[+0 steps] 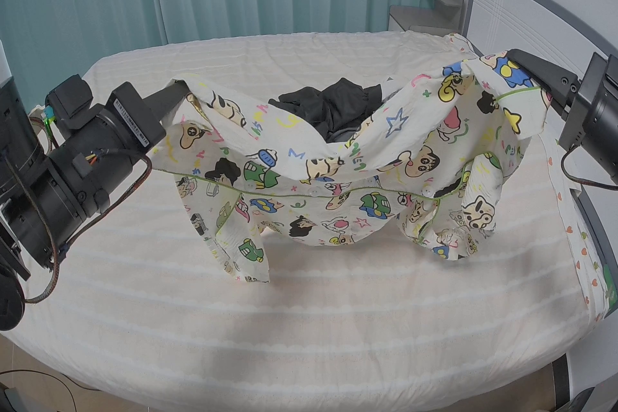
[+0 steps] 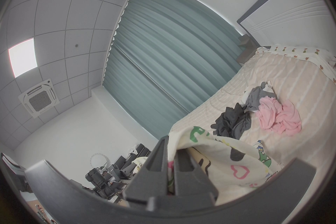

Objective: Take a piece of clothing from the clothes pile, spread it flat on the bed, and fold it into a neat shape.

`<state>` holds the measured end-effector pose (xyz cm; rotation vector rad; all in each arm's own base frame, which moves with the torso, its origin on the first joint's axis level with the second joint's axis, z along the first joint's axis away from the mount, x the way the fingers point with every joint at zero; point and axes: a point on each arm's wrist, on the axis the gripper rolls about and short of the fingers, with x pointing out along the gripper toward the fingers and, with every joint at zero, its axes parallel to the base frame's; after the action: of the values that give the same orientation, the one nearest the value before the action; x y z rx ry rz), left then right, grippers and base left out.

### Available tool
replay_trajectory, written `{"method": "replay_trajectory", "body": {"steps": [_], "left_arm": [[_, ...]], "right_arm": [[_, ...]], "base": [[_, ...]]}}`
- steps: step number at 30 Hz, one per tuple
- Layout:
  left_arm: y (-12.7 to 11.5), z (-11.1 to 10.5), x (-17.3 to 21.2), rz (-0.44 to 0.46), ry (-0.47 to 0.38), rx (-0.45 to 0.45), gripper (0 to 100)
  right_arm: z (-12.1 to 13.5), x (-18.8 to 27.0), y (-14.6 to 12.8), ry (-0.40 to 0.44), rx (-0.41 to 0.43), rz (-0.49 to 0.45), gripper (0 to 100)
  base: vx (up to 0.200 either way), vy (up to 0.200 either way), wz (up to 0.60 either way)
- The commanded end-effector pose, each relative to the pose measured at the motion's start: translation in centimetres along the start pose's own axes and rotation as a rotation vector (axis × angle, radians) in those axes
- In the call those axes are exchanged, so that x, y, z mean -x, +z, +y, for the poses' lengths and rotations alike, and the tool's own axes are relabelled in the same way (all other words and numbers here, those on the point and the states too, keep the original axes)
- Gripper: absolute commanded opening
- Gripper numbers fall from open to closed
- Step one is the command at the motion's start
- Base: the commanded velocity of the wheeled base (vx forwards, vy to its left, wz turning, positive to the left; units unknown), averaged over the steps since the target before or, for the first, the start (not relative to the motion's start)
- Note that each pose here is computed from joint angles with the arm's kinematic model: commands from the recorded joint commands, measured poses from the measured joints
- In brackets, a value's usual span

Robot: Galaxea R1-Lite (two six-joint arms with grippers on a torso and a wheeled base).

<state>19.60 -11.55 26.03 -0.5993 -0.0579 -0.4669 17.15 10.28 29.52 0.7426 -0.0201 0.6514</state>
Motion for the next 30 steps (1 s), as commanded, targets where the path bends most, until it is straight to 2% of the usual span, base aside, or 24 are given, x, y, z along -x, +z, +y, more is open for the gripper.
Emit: {"method": "replay_trajectory", "body": {"steps": [1,5,13,18,30], "left_arm": [[-0.5,0.2,0.6,0.021,0.008,-0.017,0],[-1.3,0.0,1.3,0.050,-0.008,-0.065,0],[-1.7,-1.0,2.0,0.056,-0.026,-0.064,0],[-1.8,-0.8,2.1,0.062,-0.026,-0.062,0],[-1.8,-0.6,2.3,0.061,-0.017,-0.068,0]], "right_arm": [[0.8,0.9,0.3,0.023,-0.004,0.000,0],[1.2,2.0,0.2,0.020,-0.010,0.033,0],[0.5,3.0,-1.0,-0.008,-0.015,0.080,0],[0.0,3.1,-1.6,-0.020,-0.016,0.101,0],[0.2,2.8,-1.7,-0.005,-0.019,0.114,0]], "base": [[0.000,0.000,0.00],[0.000,0.000,0.00],[0.000,0.000,0.00],[0.000,0.000,0.00],[0.000,0.200,0.00]]}}
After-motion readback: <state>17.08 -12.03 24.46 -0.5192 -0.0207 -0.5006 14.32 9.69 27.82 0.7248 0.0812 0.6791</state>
